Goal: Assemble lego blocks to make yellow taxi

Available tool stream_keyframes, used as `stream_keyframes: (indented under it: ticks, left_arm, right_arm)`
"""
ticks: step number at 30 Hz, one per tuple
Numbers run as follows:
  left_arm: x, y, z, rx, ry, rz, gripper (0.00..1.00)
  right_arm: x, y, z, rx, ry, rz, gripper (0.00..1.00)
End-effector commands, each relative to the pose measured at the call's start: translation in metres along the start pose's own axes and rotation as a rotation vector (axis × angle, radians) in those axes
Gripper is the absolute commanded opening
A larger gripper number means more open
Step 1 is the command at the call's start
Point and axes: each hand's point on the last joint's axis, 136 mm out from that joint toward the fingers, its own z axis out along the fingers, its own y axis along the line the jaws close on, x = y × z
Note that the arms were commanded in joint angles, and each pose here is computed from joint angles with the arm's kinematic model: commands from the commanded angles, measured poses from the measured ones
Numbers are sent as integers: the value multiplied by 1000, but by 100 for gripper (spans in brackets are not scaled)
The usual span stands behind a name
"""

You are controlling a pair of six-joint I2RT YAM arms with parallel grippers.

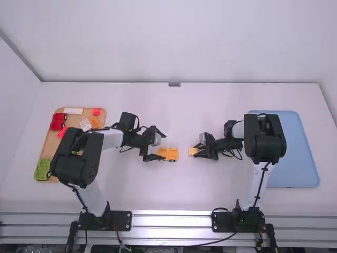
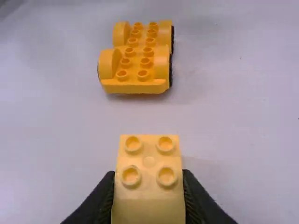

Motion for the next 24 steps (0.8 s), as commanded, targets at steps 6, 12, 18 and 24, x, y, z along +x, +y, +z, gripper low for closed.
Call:
stream_keyframes:
  ticks: [6,12,18,24]
  left_arm:
    - [29,-10,16,38,-18,-37,99]
    - [44,-12,23,44,-17,-50,99]
    - [56,-23,35,80,-10,-73,87]
    - [57,-18,38,68,-13,-42,53]
  right_arm:
    - [-43,-3,-16,-52,-78,-63,22]
    - [-66,-2,-16,-98,-95,-113,25]
    - [-80,-15,-12,-108,-76,-107,22]
    - [-92,-34,-16,-94,-40,-97,19]
